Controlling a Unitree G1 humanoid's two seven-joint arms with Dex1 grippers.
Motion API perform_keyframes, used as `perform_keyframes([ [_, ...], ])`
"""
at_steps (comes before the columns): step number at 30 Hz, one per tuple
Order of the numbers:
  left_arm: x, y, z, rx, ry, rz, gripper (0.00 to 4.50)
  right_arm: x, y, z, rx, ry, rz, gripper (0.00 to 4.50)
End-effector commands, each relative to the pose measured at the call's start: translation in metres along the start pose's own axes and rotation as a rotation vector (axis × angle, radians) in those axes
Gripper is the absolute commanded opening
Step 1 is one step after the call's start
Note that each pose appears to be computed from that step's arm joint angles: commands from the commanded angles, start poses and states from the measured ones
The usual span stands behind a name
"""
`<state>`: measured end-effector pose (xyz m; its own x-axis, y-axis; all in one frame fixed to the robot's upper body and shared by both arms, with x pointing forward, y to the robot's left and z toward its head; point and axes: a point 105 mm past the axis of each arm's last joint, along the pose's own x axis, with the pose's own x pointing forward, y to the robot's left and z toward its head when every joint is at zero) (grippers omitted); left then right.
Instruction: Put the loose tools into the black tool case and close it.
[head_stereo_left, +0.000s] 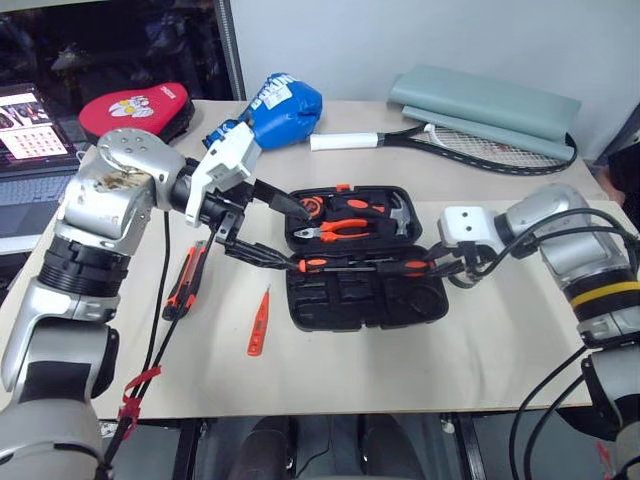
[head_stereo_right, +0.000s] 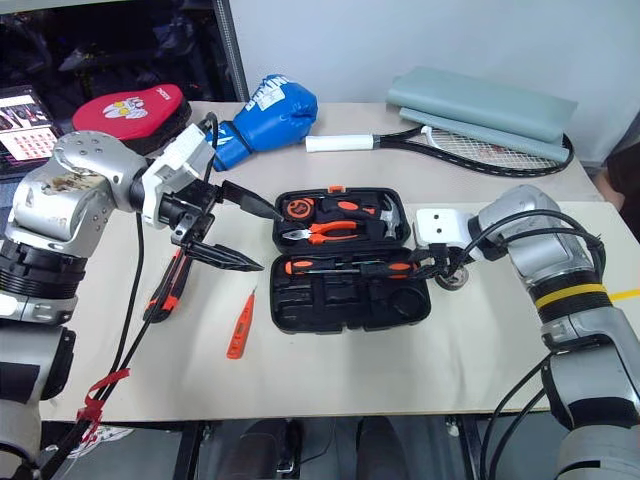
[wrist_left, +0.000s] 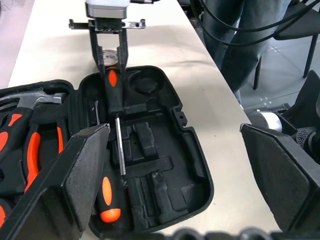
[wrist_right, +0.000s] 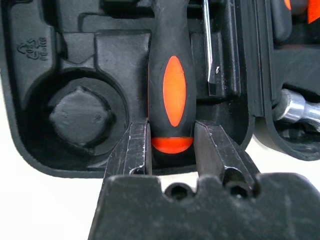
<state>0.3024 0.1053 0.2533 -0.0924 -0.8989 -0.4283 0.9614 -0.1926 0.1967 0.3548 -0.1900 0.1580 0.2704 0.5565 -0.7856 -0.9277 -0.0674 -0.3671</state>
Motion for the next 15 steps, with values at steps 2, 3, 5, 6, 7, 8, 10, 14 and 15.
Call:
perform_keyframes([
  [2, -0.002, 0.0, 0.01, 0.044, -0.013, 0.013, 4.5, -0.009, -0.005, -0.003, -0.012, 0.011, -0.047, 0.9],
  [3, -0.002, 0.0, 0.011, 0.046, -0.014, 0.012, 4.5, -0.009, -0.005, -0.003, -0.01, 0.009, -0.049, 0.9],
  [5, -0.001, 0.0, 0.011, 0.049, -0.016, 0.007, 4.5, -0.009, -0.004, -0.003, -0.011, 0.004, -0.051, 1.9],
  [6, 0.0, 0.001, 0.011, 0.05, -0.016, 0.006, 4.5, -0.01, -0.004, -0.002, -0.013, 0.002, -0.052, 2.1],
  [7, 0.0, 0.001, 0.011, 0.052, -0.017, 0.004, 4.5, -0.011, -0.004, 0.0, -0.017, -0.002, -0.057, 2.36],
  [8, 0.0, 0.001, 0.011, 0.054, -0.017, 0.003, 4.5, -0.012, -0.005, 0.001, -0.02, -0.006, -0.061, 2.79],
  [10, 0.001, 0.002, 0.011, 0.055, -0.019, 0.002, 4.5, -0.016, -0.007, 0.007, -0.026, -0.023, -0.073, 3.44],
  [14, 0.002, 0.004, 0.012, 0.057, -0.024, -0.003, 4.5, -0.032, -0.015, 0.033, 0.032, -0.14, -0.115, 4.0],
  [15, 0.003, 0.004, 0.011, 0.058, -0.024, -0.005, 4.5, -0.032, -0.015, 0.037, 0.059, -0.168, -0.117, 4.0],
])
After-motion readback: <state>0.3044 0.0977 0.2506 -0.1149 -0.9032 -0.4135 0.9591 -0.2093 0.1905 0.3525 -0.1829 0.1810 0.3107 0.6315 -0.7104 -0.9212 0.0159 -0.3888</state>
